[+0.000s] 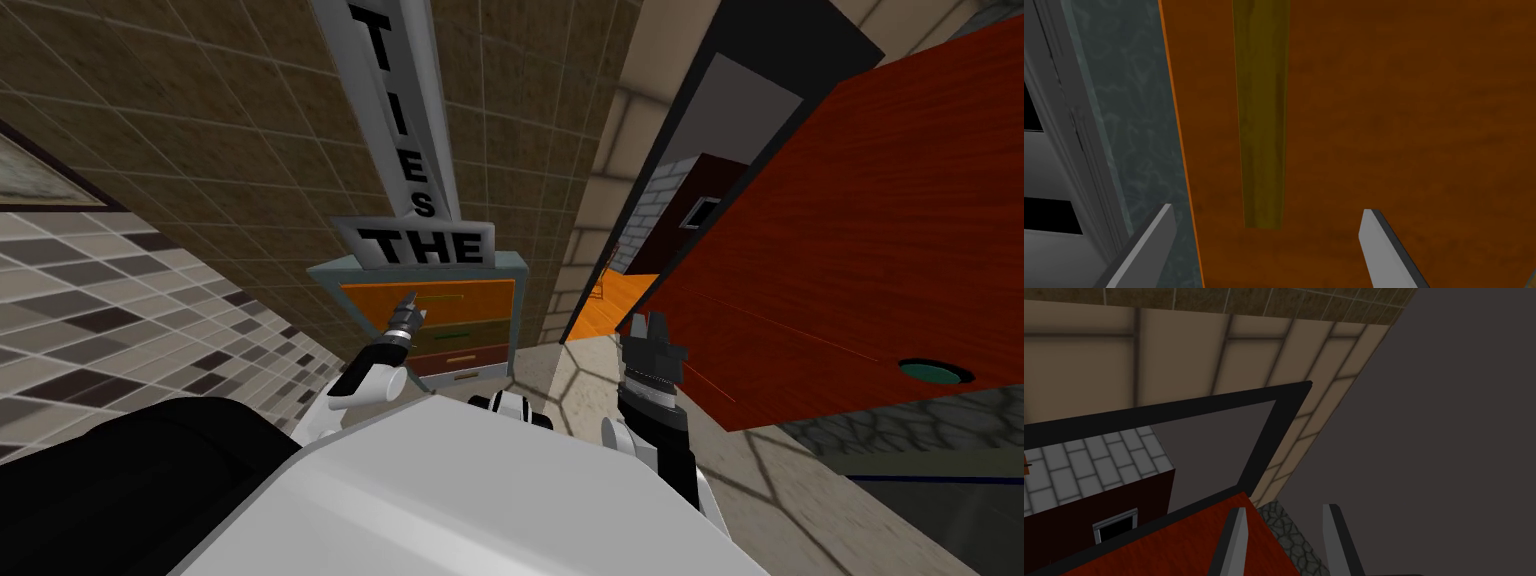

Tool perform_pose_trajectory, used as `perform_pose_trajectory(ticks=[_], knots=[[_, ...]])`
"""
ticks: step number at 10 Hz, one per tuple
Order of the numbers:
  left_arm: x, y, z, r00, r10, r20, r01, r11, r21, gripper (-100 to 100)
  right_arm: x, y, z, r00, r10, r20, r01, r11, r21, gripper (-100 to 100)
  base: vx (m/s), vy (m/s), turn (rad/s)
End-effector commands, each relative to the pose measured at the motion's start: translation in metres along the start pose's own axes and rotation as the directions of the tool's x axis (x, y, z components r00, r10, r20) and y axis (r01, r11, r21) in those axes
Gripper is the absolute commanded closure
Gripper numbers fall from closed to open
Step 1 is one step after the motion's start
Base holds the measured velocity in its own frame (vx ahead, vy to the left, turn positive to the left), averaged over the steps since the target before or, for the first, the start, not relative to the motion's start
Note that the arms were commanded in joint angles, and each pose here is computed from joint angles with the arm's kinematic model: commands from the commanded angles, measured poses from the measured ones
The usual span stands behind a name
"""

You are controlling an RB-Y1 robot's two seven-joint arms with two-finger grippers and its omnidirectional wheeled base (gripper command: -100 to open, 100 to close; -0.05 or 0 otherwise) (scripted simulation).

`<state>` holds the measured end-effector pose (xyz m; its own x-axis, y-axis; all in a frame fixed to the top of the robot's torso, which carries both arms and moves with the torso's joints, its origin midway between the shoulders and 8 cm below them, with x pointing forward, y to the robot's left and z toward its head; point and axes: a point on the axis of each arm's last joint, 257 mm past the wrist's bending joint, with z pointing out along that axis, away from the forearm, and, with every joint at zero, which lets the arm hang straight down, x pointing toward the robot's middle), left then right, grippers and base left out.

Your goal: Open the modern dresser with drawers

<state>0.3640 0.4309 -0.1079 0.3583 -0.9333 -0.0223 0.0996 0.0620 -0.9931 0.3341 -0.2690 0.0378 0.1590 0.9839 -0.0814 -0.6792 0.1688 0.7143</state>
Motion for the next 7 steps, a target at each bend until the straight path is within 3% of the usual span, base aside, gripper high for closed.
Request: perform_pose_trajectory(ticks=[1, 2, 4, 7], knots=[[-0.002, -0.005, -0.002, 1.0, 0.003, 0.001, -0.003, 1.0, 0.0, -100, 0.0, 0.0, 0.0, 1.0, 0.0, 0.0, 0.0, 1.0, 0.0, 0, 0.064, 0.014, -0.001], [-0.001, 0.003, 0.0, 1.0, -0.001, 0.0, 0.001, 1.0, -0.003, 100, 0.0, 0.0, 0.0, 1.0, 0.0, 0.0, 0.0, 1.0, 0.0, 0, -0.061, -0.001, 0.014], [0.0, -0.008, -0.004, 1.0, 0.001, -0.005, -0.001, 1.0, 0.009, 100, 0.0, 0.0, 0.0, 1.0, 0.0, 0.0, 0.0, 1.0, 0.0, 0, -0.067, -0.024, 0.008], [0.001, -0.011, -0.009, 1.0, 0.002, -0.01, -0.002, 1.0, 0.002, 100, 0.0, 0.0, 0.0, 1.0, 0.0, 0.0, 0.0, 1.0, 0.0, 0, -0.173, -0.088, 0.026]])
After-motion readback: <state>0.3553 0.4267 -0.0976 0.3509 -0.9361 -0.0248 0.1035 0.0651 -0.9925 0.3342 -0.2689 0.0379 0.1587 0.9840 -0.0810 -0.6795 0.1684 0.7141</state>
